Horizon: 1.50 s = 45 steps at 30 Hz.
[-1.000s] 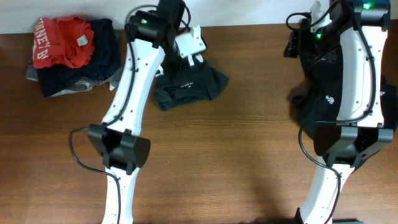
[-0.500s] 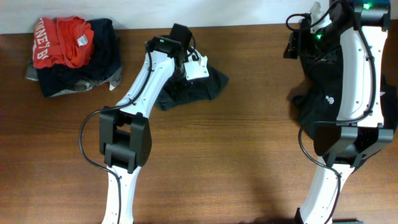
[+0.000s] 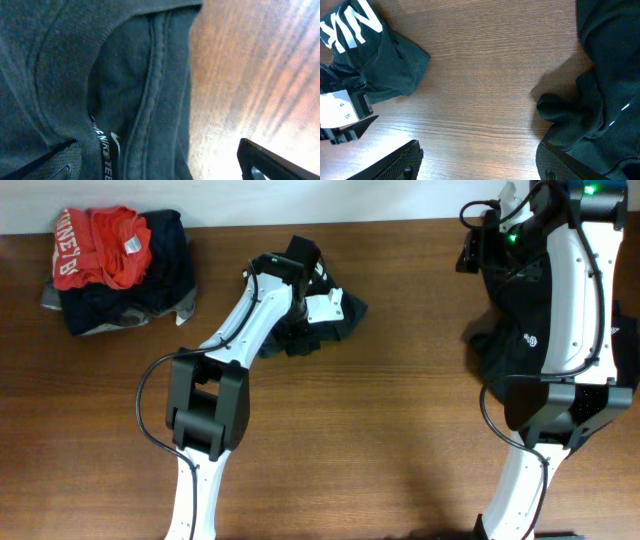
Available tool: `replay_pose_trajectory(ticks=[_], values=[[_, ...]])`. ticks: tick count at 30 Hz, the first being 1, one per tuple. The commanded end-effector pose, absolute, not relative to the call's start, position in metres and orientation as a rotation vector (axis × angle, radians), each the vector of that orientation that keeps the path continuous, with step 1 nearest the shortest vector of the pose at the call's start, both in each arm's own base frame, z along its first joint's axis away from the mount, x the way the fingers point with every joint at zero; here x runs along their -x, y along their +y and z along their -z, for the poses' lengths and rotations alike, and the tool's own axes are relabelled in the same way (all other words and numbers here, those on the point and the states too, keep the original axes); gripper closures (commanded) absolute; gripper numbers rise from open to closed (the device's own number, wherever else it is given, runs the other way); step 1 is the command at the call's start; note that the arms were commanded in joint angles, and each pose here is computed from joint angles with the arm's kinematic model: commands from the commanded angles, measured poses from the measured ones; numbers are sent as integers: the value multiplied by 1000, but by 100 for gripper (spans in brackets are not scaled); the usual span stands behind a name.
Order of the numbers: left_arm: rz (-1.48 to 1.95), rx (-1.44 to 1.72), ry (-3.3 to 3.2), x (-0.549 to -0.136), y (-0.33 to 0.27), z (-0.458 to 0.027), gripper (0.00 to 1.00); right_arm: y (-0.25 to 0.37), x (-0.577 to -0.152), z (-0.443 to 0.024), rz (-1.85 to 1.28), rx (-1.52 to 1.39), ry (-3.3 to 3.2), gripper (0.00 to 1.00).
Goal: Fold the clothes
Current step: 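Carry the shirt left and place it on the clothes stack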
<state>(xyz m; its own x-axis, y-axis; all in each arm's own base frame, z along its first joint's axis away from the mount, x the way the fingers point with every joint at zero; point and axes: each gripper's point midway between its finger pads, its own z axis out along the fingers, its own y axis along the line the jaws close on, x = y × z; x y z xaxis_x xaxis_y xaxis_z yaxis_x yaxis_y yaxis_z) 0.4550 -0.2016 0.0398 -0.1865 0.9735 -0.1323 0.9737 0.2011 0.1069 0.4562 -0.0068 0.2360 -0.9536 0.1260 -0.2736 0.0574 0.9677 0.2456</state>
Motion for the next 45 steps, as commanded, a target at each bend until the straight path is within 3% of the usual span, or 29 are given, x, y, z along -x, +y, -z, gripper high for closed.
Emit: replay_pose_trajectory(ticks=[1, 5, 10, 15, 25, 33, 45], values=[[-28, -1909, 2293, -456, -196, -25, 1, -7, -457, -231, -352, -132, 2839, 23], [-39, -1898, 2281, -459, -197, -17, 2, -4, -455, -231, -380, -130, 2846, 23], [-37, -1881, 2277, -460, -199, -10, 11, -4, -453, -230, -380, -132, 2853, 23], [-38, -1880, 2274, -459, -199, -2, 30, -4, -453, -230, -380, -133, 2854, 23], [-42, -1872, 2266, -460, -201, 0, 99, -4, -453, -230, -373, -133, 2854, 23], [-49, -1569, 2386, -481, -204, -32, 99, -9, -453, -229, -340, -138, 2858, 23], [-220, -1084, 2270, -534, -165, -189, 99, -13, -453, -228, -304, -144, 2863, 22]])
